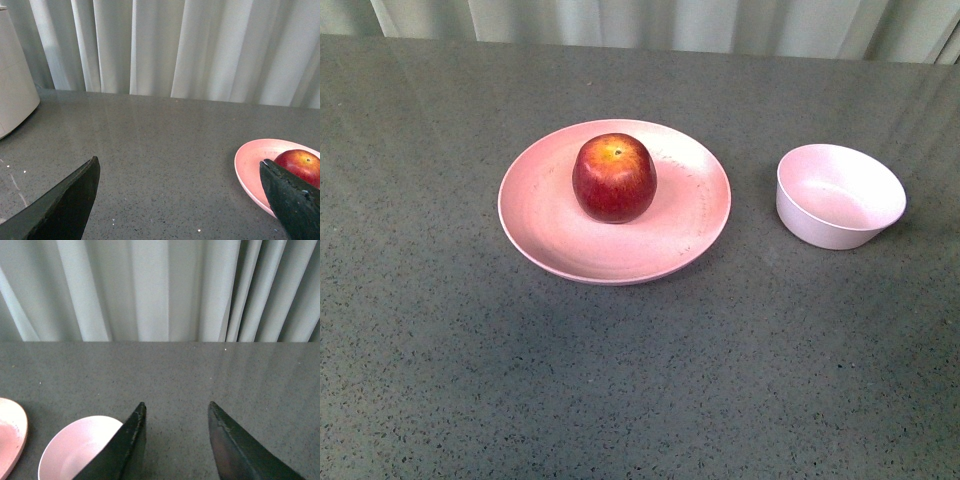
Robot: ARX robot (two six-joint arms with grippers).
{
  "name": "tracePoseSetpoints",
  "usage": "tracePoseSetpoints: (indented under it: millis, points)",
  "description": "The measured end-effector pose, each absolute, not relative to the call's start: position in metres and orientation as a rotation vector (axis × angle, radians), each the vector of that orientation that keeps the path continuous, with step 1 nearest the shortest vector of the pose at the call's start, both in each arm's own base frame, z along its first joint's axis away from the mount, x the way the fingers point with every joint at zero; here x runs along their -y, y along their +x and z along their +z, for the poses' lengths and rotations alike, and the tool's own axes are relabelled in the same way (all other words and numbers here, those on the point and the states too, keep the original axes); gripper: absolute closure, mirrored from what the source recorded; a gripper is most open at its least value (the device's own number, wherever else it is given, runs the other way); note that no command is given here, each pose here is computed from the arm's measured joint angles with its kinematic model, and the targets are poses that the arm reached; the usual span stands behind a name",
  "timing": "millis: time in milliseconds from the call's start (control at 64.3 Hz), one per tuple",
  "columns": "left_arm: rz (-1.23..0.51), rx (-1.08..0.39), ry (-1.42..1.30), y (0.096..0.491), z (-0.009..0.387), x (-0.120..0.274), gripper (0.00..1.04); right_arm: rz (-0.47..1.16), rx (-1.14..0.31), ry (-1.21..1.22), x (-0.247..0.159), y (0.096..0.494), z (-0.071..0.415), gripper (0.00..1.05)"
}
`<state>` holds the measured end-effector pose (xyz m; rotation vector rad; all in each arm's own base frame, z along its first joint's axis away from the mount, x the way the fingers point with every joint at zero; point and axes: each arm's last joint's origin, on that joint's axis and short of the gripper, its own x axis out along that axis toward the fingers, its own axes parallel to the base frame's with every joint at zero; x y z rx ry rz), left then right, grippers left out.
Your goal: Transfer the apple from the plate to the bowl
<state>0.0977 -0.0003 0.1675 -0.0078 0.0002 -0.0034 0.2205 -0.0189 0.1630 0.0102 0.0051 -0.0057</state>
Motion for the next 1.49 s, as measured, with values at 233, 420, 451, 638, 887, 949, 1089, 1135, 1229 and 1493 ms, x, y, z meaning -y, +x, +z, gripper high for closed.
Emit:
tracePoseSetpoints:
  millis: [233, 420, 451, 638, 887, 949, 1089, 1135, 1229, 1493]
  points:
    - [-0.003, 0.000, -0.008, 0.098, 0.167, 0.000, 0.09, -0.028, -0.014, 0.004, 0.007, 0.191, 0.162, 1.03]
    - [-0.003, 0.000, -0.008, 0.098, 0.167, 0.000, 0.09, -0.004, -0.017, 0.003, 0.001, 0.173, 0.162, 1.03]
    - [-0.003, 0.000, -0.008, 0.098, 0.167, 0.000, 0.09, -0.005, -0.017, 0.003, 0.001, 0.170, 0.162, 1.03]
    - [-0.003, 0.000, -0.008, 0.098, 0.167, 0.000, 0.09, -0.004, -0.017, 0.003, 0.001, 0.155, 0.162, 1.03]
    - [-0.003, 0.000, -0.008, 0.098, 0.167, 0.000, 0.09, -0.002, 0.002, 0.003, 0.000, 0.142, 0.168, 1.03]
    - [-0.003, 0.000, -0.008, 0.098, 0.167, 0.000, 0.09, -0.002, 0.006, 0.003, 0.000, 0.139, 0.169, 1.03]
    - [-0.003, 0.000, -0.008, 0.098, 0.167, 0.000, 0.09, -0.002, 0.013, 0.003, 0.000, 0.133, 0.171, 1.03]
    - [-0.003, 0.000, -0.008, 0.098, 0.167, 0.000, 0.09, -0.002, 0.015, 0.003, 0.000, 0.131, 0.172, 1.03]
    - [-0.003, 0.000, -0.008, 0.098, 0.167, 0.000, 0.09, -0.002, 0.017, 0.003, 0.000, 0.128, 0.173, 1.03]
    - [-0.003, 0.000, -0.008, 0.098, 0.167, 0.000, 0.09, -0.002, 0.022, 0.003, 0.000, 0.119, 0.174, 1.03]
